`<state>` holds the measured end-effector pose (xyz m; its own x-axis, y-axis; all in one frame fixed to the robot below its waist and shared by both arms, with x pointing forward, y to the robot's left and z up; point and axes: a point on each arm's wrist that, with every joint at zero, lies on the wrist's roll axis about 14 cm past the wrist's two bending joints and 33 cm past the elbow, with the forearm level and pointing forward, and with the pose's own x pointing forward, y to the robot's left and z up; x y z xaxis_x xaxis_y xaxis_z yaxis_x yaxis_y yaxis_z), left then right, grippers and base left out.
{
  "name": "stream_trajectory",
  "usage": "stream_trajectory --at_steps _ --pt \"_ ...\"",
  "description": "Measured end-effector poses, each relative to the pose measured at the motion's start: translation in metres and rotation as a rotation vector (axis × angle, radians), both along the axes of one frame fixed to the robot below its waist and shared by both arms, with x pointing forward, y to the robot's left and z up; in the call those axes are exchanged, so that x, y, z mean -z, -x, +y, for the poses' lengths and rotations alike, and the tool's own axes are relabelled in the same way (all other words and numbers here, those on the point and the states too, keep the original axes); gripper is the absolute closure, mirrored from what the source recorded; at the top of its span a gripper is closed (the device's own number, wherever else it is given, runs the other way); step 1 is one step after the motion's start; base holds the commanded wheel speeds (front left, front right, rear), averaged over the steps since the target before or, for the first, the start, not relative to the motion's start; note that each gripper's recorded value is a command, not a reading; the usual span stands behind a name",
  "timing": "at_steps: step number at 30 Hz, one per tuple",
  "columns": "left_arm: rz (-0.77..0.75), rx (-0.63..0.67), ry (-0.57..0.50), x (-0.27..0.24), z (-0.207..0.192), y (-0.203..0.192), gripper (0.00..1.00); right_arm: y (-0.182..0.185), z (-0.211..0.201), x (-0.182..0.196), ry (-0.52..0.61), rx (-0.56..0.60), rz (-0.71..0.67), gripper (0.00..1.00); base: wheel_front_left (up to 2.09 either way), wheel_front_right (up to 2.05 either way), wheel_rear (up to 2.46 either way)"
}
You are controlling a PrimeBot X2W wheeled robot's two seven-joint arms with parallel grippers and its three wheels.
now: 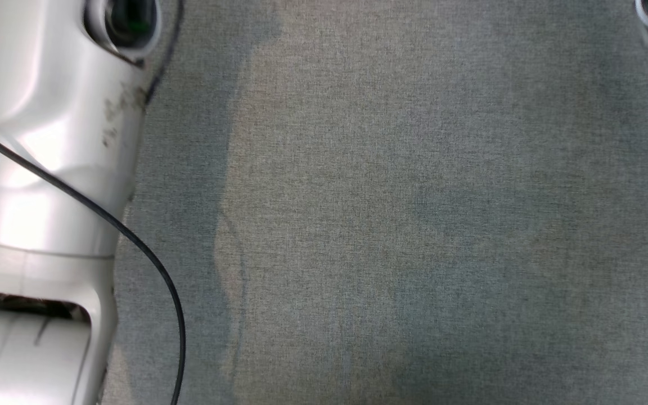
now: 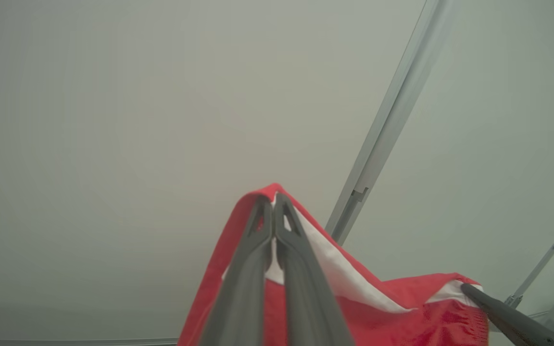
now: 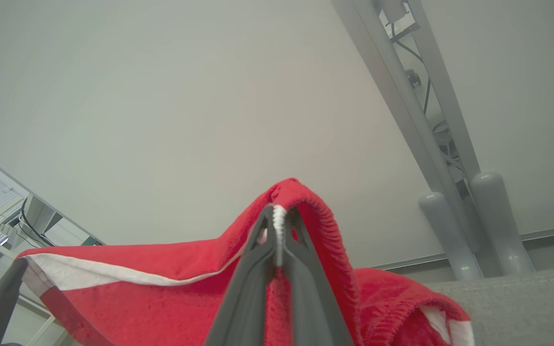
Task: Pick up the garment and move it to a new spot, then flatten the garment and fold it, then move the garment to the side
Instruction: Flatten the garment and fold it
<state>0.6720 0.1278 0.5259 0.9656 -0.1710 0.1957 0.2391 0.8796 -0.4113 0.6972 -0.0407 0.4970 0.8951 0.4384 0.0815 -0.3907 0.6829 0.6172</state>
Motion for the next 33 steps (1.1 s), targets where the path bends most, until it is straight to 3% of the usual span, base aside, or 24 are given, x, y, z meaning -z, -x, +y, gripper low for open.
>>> stream_trajectory --at_steps 6,10,24,33 --pt "0.085 0.037 -0.038 0.029 -0.010 0.031 1.00 0.036 0.009 0.027 0.000 -0.070 0.114 1.00 0.00 0.00 0.00" --pt "0.181 0.072 -0.130 0.062 -0.009 0.063 1.00 0.061 0.004 0.040 0.010 -0.097 0.195 1.00 0.00 0.00 0.00" --pt "0.355 0.196 -0.308 0.103 -0.006 0.161 1.00 0.146 -0.002 0.061 0.067 -0.195 0.390 1.00 0.00 0.00 0.00" --pt "0.407 0.262 -0.512 0.118 0.011 0.190 1.00 0.185 -0.003 0.077 0.141 -0.275 0.506 1.00 0.00 0.00 0.00"
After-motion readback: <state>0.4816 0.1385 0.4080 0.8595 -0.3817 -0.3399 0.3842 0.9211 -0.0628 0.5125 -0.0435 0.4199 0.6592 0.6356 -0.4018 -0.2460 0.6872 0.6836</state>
